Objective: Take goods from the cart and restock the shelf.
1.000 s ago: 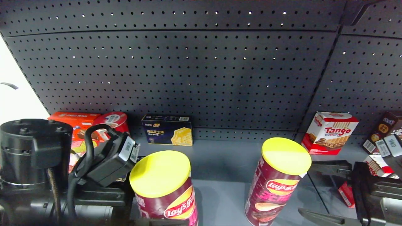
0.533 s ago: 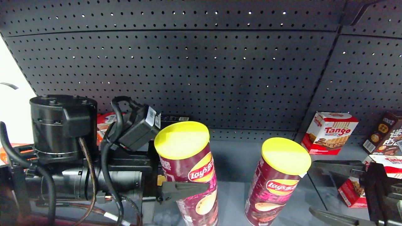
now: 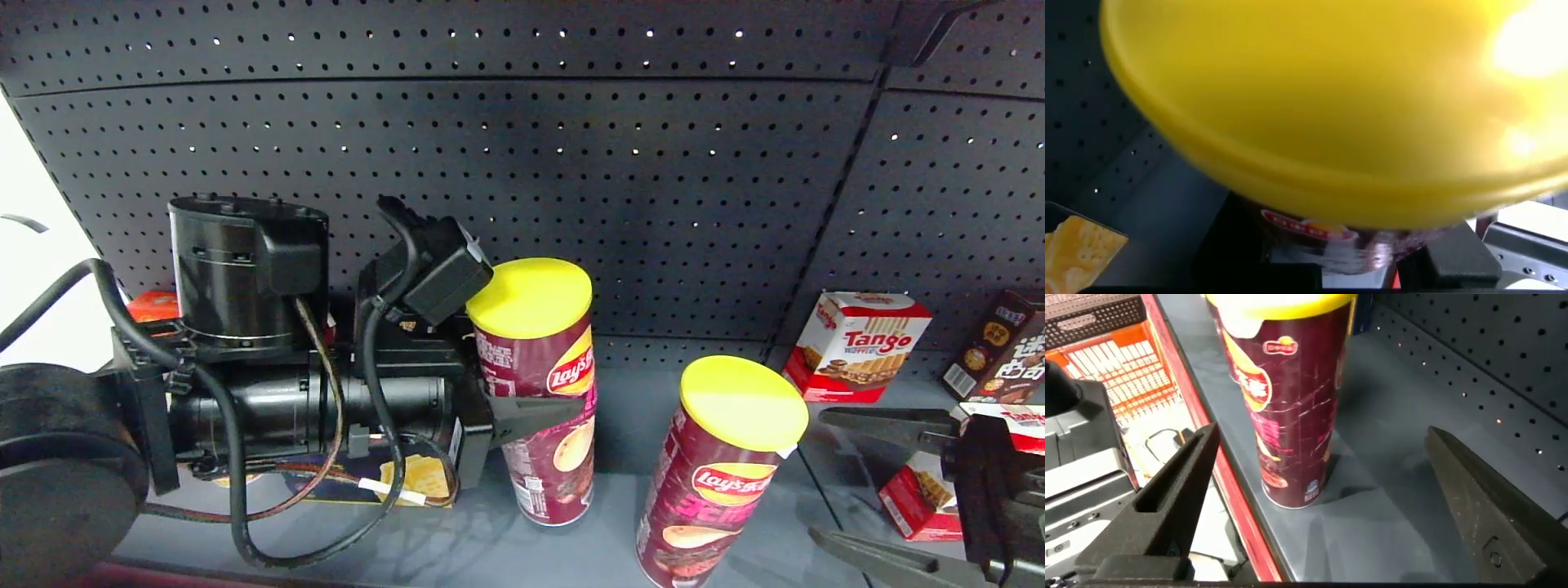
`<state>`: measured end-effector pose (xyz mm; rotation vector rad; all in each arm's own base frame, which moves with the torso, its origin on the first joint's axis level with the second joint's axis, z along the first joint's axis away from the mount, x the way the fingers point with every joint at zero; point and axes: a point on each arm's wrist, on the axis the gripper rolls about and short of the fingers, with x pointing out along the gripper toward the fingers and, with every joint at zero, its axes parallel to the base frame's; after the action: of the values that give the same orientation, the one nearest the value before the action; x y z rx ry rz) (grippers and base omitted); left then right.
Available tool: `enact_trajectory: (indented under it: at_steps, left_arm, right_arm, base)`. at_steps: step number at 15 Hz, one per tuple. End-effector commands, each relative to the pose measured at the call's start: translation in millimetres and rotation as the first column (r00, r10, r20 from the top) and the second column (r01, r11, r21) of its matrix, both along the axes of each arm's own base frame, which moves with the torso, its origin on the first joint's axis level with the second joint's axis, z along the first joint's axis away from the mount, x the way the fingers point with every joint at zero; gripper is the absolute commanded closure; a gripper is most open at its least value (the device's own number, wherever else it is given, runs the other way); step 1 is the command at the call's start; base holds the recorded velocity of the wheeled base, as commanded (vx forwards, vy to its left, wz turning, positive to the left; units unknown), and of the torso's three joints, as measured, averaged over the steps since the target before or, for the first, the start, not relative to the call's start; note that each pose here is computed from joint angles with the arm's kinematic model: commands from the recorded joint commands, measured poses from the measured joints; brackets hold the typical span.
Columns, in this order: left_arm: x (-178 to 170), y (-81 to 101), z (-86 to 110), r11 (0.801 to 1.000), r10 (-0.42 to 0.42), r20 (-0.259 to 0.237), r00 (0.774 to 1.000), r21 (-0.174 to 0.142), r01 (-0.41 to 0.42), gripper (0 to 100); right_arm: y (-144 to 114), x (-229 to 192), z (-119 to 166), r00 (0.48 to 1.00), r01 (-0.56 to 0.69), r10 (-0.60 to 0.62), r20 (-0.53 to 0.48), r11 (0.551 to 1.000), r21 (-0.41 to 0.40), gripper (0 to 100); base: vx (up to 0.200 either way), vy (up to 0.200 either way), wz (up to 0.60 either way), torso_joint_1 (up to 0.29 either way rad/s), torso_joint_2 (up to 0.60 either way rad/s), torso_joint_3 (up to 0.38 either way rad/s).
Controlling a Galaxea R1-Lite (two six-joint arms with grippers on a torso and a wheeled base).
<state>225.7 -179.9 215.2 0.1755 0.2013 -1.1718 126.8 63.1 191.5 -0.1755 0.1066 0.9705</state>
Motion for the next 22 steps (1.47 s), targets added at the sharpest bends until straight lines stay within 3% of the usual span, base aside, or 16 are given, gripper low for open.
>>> enact_trajectory:
  at_steps: [1, 4, 8, 15, 17, 20, 22]
  left_arm:
    - [10, -5.5, 2.3, 1.000, 0.005, -0.015, 1.000, 0.010, -0.005, 100]
    - [23, -9.9, 8.9, 1.000, 0.022, -0.026, 0.999, 0.024, -0.021, 100]
    - [57, -20.2, 13.9, 0.998, 0.054, -0.001, 0.999, 0.009, -0.054, 100]
    - [64, -28.8, 11.7, 0.999, 0.023, -0.052, 0.998, 0.039, -0.021, 100]
    - [68, -28.6, 22.0, 0.998, -0.054, -0.065, 0.996, 0.008, 0.055, 100]
    - [93, -39.0, 21.9, 0.997, -0.070, -0.035, 0.997, -0.014, 0.070, 100]
    - [105, -40.4, 16.8, 0.991, -0.131, 0.024, 0.991, 0.007, 0.131, 100]
  right_arm:
    - [0, 0, -1, 1.000, 0.000, 0.000, -0.002, 1.000, -0.001, 0]
    - [0, 0, -1, 1.000, -0.001, 0.001, -0.010, 1.000, 0.006, 0]
    - [0, -2, 1, 1.000, 0.000, 0.001, -0.019, 1.000, 0.025, 0]
    - [-1, -4, 0, 1.000, -0.004, 0.004, -0.016, 1.000, 0.025, 0]
    - [-1, -4, 0, 1.000, -0.008, 0.008, -0.017, 1.000, 0.026, 0]
    - [0, -4, 1, 1.000, -0.008, 0.008, -0.016, 1.000, 0.026, 0]
    - [0, -4, 3, 1.000, -0.008, 0.008, -0.009, 1.000, 0.029, 0]
  base:
    - [0.000, 0.000, 0.00, 0.000, 0.00, 0.000]
    - [0.000, 0.000, 0.00, 0.000, 0.00, 0.000]
    - [0.000, 0.000, 0.00, 0.000, 0.00, 0.000]
    - [0.000, 0.000, 0.00, 0.000, 0.00, 0.000]
    - [0.000, 0.000, 0.00, 0.000, 0.00, 0.000]
    - [0.000, 0.000, 0.00, 0.000, 0.00, 0.000]
    - [0.000, 0.000, 0.00, 0.000, 0.00, 0.000]
